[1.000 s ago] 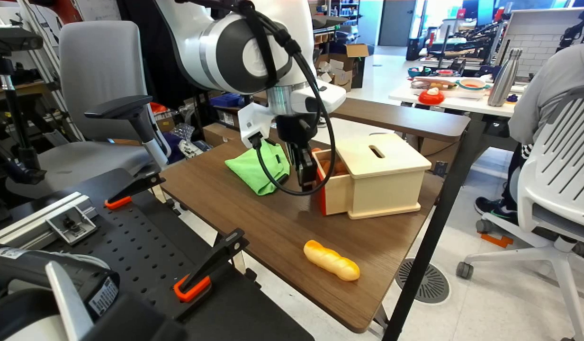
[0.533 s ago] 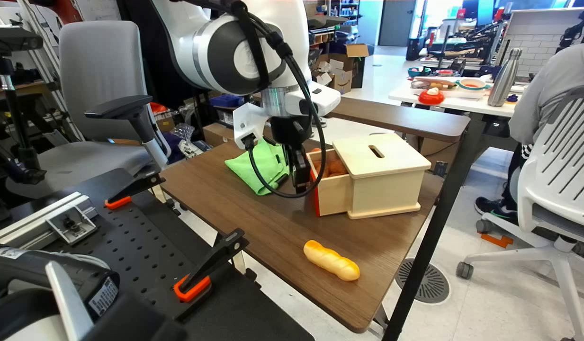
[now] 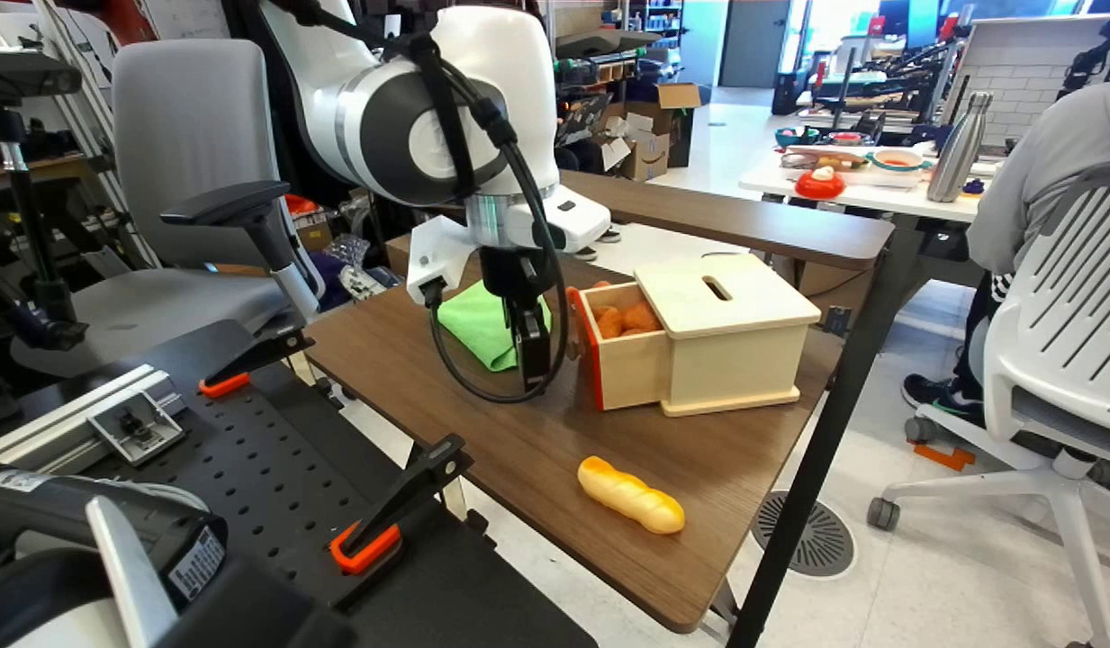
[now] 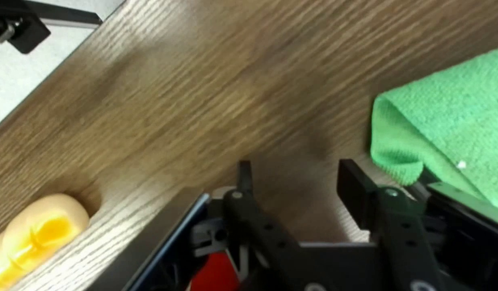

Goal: Open the drawer, pick up the toy and put it in the drawer

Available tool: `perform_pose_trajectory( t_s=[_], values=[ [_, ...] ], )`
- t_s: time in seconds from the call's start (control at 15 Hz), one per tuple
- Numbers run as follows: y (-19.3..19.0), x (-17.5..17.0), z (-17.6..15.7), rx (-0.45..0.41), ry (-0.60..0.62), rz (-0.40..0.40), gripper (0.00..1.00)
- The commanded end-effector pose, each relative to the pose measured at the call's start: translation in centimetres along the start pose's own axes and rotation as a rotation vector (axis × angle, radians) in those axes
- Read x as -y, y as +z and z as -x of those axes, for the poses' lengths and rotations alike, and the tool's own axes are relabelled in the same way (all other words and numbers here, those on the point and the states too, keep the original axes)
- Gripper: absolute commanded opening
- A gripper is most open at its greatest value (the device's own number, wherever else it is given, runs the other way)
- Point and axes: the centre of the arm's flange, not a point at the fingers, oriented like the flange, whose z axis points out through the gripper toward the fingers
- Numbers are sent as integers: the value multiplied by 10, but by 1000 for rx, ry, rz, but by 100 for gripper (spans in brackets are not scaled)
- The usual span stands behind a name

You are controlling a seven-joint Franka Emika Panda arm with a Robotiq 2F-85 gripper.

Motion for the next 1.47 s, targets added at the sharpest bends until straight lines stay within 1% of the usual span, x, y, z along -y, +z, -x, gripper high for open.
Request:
perform_pose_trajectory(
  t_s=[0.0, 0.07, 0.13, 0.53, 0.73, 0.93, 1.07, 1.2, 1.4],
  values=[
    [4, 0, 13, 32, 4, -5, 89],
    [3, -1, 15, 29, 6, -5, 97],
    [1, -2, 16, 28, 9, -6, 100],
    [-32, 8, 30, 15, -11, -27, 100],
    [-59, 25, 33, -24, -26, -68, 100],
    [-90, 49, 17, -71, -6, -141, 100],
    [-110, 66, 3, -121, 7, -181, 100],
    [-124, 81, -13, -165, 24, -204, 100],
    [-128, 98, -35, -205, 50, -215, 100]
  ],
)
